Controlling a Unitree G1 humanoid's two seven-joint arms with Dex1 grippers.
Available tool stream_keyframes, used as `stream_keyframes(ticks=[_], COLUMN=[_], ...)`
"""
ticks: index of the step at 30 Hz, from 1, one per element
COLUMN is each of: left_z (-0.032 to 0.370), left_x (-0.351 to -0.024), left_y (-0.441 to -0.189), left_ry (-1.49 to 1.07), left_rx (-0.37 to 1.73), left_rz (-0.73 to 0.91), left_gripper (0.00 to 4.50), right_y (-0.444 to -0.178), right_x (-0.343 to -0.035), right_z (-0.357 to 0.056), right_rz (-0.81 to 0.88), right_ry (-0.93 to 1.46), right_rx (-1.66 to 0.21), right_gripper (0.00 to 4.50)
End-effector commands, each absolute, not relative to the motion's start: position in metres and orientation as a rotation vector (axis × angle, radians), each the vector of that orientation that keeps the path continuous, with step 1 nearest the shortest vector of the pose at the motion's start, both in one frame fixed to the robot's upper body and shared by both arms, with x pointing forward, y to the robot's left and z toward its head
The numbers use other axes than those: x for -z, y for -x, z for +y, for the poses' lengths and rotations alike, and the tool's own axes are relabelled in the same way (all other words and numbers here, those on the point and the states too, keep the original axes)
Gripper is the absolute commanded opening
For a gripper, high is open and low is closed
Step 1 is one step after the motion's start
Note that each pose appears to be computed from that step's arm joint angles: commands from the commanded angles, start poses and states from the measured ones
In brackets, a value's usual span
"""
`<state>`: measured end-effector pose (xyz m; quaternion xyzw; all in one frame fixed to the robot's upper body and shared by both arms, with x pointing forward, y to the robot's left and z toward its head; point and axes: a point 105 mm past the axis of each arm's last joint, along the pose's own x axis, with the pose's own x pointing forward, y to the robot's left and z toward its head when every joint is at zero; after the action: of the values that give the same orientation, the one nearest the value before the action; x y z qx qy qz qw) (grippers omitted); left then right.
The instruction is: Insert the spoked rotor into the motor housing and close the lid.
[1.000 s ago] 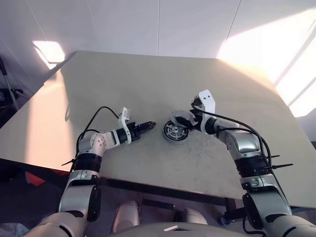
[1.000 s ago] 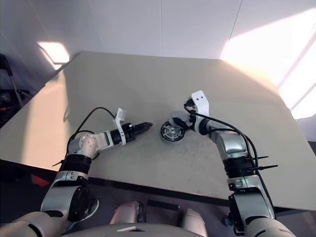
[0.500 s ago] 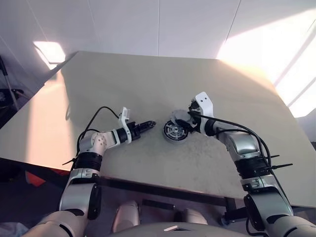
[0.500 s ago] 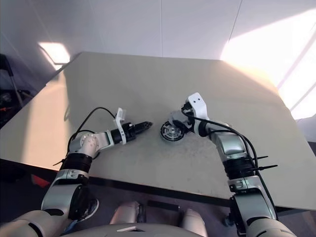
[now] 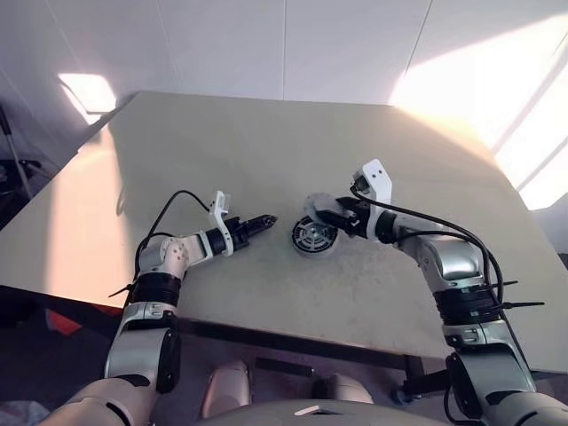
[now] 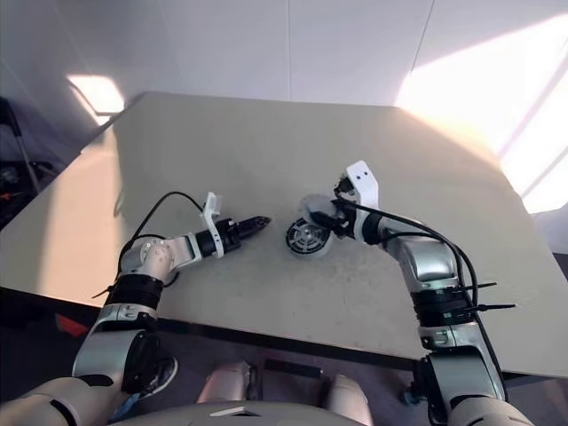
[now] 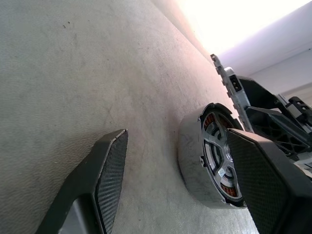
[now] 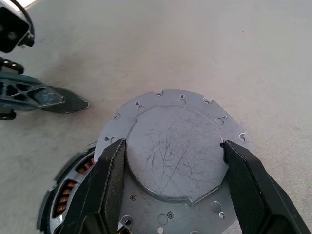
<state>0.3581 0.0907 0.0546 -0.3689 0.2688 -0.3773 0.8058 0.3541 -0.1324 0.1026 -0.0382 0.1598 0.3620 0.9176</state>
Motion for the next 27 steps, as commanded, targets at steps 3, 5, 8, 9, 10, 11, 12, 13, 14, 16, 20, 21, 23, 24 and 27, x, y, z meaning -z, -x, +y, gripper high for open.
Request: stream_keyframes(ticks=[3,5,8,9,10,11,12,13,14,16,20,21,23,24,27], left_z=[0.097,0.097,0.098,0.098,0.098,0.098,0.098,0.098,0.098,0.098,0.097,0.097,0.096,0.096,0.097], left_x=[-0.059,-0.059,-0.059,-0.059,-0.059,-0.059,-0.059,-0.059,-0.059,-0.058,-0.058,-0.058,-0.057,-0.057,-0.056], left_y=[-0.363,-0.364,-0.365,-0.365,-0.366,-0.366,-0.366,-0.366,-0.366,-0.366,-0.364,-0.364,-0.363,-0.363,-0.362], left_ry=[0.776,0.775,0.773,0.772,0.77,0.769,0.768,0.768,0.767,0.766,0.766,0.766,0.767,0.768,0.77], left_rx=[0.794,0.795,0.795,0.795,0.795,0.795,0.795,0.795,0.796,0.798,0.8,0.801,0.801,0.799,0.796], left_rz=[0.553,0.554,0.555,0.556,0.556,0.557,0.557,0.558,0.558,0.559,0.561,0.562,0.563,0.563,0.563], left_gripper=[3.47,3.47,3.47,3.47,3.47,3.47,3.47,3.47,3.47,3.47,3.47,3.47,3.47,3.47,3.47], right_y=[-0.336,-0.329,-0.317,-0.313,-0.309,-0.306,-0.305,-0.304,-0.304,-0.302,-0.301,-0.301,-0.299,-0.297,-0.291], right_x=[-0.119,-0.112,-0.107,-0.106,-0.104,-0.103,-0.102,-0.101,-0.1,-0.1,-0.097,-0.096,-0.093,-0.091,-0.084], right_z=[-0.131,-0.132,-0.131,-0.13,-0.128,-0.127,-0.127,-0.127,-0.127,-0.127,-0.128,-0.128,-0.127,-0.127,-0.127], right_rz=[0.253,0.263,0.267,0.271,0.274,0.275,0.277,0.277,0.277,0.276,0.285,0.288,0.298,0.306,0.339], right_ry=[0.182,0.247,0.284,0.286,0.294,0.3,0.303,0.303,0.301,0.298,0.313,0.316,0.324,0.329,0.338], right_rx=[-0.833,-0.86,-0.915,-0.939,-0.959,-0.97,-0.973,-0.974,-0.976,-0.983,-0.983,-0.982,-0.994,-1.006,-1.036], right_gripper=[3.0,3.0,3.0,3.0,3.0,3.0,3.0,3.0,3.0,3.0,3.0,3.0,3.0,3.0,3.0])
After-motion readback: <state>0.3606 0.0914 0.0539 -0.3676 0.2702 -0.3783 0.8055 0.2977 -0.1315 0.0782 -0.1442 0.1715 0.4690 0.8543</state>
